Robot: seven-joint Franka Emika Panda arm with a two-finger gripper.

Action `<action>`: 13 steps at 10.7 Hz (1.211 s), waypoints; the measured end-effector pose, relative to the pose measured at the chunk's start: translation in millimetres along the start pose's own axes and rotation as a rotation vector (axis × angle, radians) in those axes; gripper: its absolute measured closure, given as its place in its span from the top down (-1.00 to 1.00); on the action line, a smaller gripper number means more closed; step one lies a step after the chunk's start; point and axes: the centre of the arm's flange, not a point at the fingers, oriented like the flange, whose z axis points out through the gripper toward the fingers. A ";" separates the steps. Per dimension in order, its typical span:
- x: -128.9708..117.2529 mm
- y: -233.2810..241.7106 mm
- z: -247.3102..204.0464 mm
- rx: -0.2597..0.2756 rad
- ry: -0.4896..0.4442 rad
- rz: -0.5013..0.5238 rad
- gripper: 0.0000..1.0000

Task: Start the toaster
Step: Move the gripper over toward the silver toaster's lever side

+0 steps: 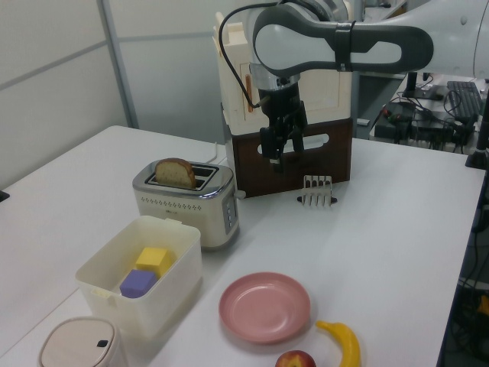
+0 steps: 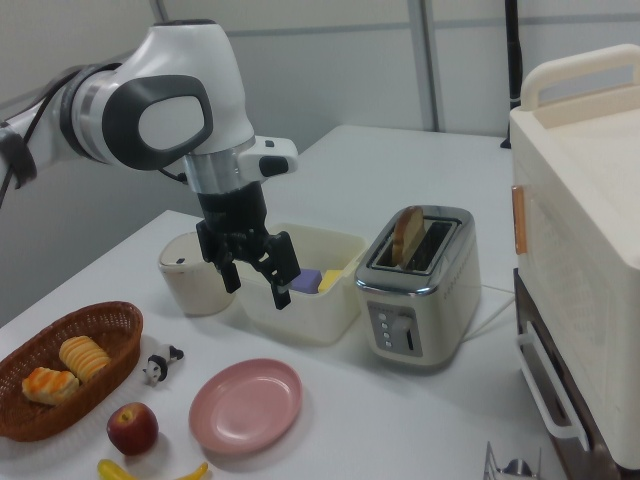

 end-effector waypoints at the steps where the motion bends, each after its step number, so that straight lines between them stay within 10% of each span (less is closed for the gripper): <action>1: 0.0 0.3 0.0 0.000 0.000 0.001 1.00; 13: 36.0 4.8 14.6 -0.015 0.140 0.005 1.00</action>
